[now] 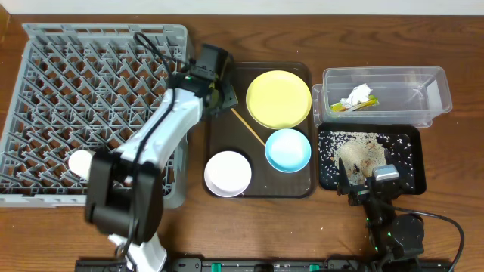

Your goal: Sort waste into correct bins and load items into the dishwasher

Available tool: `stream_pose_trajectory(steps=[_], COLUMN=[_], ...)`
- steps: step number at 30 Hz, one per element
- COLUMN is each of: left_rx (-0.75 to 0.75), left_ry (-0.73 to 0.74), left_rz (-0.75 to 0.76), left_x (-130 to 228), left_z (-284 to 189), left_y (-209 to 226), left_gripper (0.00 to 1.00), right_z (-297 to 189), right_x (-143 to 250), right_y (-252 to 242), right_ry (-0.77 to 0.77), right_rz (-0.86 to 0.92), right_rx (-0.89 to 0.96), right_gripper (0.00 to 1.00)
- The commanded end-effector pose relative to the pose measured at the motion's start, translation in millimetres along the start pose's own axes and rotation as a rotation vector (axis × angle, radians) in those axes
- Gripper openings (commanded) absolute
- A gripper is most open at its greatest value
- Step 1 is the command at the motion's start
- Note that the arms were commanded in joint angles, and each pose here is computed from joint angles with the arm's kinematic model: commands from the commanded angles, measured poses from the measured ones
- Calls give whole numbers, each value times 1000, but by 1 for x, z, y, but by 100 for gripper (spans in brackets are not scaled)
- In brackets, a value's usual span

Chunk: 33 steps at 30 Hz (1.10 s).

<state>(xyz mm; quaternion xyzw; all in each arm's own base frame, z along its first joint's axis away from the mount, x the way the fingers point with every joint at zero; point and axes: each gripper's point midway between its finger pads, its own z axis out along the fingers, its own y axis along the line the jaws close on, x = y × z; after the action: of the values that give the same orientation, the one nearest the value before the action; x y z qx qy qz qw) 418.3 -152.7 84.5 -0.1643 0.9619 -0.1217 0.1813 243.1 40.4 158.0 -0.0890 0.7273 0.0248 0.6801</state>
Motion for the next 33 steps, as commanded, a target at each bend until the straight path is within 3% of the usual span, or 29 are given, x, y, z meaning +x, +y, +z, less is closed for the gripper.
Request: stream_pose_trajectory(steps=[1, 15, 23, 29, 33], left_rx=[-47, -88, -203, -255, -170], left_ry=[70, 151, 224, 255, 225], left_rz=[-288, -235, -243, -206, -20], left_x=[19, 59, 79, 80, 56], left_z=[39, 92, 90, 84, 66], left_y=[8, 1, 28, 46, 26], left_gripper=[35, 34, 12, 8, 8], right_z=[0, 0, 0, 0, 0], right_x=[1, 1, 1, 1, 1], right_y=[-2, -2, -2, -2, -2], right_ry=[0, 0, 0, 0, 0], right_rz=[13, 13, 13, 13, 13], right_rx=[6, 6, 6, 6, 6], right_gripper=[99, 99, 99, 99, 99])
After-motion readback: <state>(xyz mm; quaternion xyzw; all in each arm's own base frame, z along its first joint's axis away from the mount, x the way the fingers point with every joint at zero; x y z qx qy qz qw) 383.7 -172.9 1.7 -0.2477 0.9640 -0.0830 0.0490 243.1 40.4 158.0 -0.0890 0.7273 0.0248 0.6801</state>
